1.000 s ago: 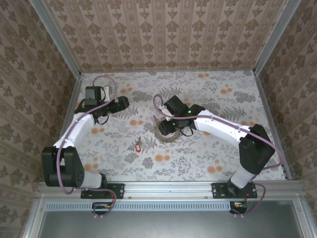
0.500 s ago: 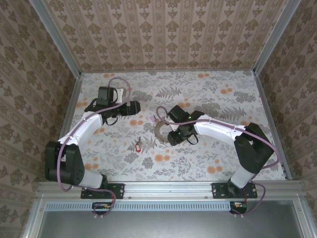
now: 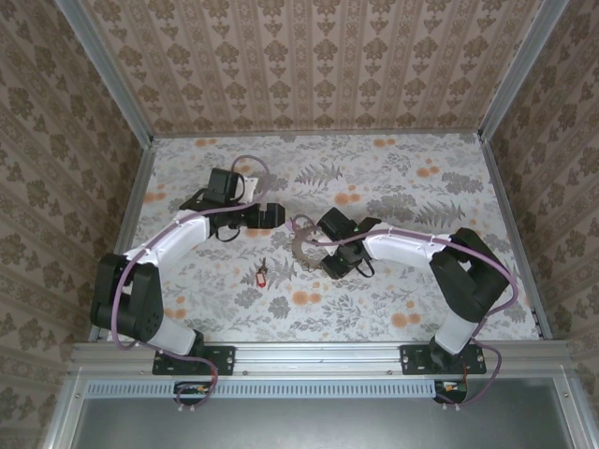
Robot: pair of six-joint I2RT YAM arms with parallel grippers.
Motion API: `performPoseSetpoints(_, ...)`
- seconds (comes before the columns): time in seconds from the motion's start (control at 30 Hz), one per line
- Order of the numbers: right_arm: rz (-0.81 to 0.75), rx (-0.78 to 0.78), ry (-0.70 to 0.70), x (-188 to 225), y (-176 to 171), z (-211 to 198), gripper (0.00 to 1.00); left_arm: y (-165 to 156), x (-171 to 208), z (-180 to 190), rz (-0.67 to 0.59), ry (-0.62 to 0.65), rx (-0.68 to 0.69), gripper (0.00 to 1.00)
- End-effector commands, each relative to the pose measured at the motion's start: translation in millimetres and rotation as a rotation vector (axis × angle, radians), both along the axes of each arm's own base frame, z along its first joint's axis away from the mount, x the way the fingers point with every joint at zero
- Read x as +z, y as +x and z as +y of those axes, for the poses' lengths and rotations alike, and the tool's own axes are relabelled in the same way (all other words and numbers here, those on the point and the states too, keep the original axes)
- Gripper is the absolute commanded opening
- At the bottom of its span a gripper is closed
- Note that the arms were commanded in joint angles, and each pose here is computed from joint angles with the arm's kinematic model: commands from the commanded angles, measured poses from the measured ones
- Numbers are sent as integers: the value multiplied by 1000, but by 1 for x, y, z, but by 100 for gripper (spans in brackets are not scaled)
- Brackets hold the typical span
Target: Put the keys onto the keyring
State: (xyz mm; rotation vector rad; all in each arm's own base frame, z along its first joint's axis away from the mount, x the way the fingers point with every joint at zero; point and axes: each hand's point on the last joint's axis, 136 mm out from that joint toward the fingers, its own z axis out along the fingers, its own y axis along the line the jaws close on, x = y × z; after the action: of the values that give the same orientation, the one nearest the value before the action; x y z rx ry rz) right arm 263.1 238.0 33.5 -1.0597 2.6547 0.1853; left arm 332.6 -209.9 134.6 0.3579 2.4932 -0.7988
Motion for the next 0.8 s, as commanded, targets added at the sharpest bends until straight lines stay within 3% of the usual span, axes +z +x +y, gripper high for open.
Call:
performPoseSetpoints(0.0,-209,364,-23,19,2,2,36,-2,8,-3,-12,-11,-30,100)
performPoseSetpoints(0.07,-323,599,-25,18,-7,0,36,0,11,-1,-22,-9,-30,100)
performPoseSetpoints(0.17,-475,727,-20,22,-3,-5,36,3,13,3,-31,-5,-9,100)
performPoseSetpoints(0.33,-395,854,93,22,-21,4,39,6,16,6,-33,-11,3,100)
performPoseSetpoints(0.57,-400,850,88,7,-11,9,34,6,18,7,-41,-10,5,100)
performPoseSetpoints(0.77,-504,754,40,6,13,8,35,6,23,8,-60,-5,0,100)
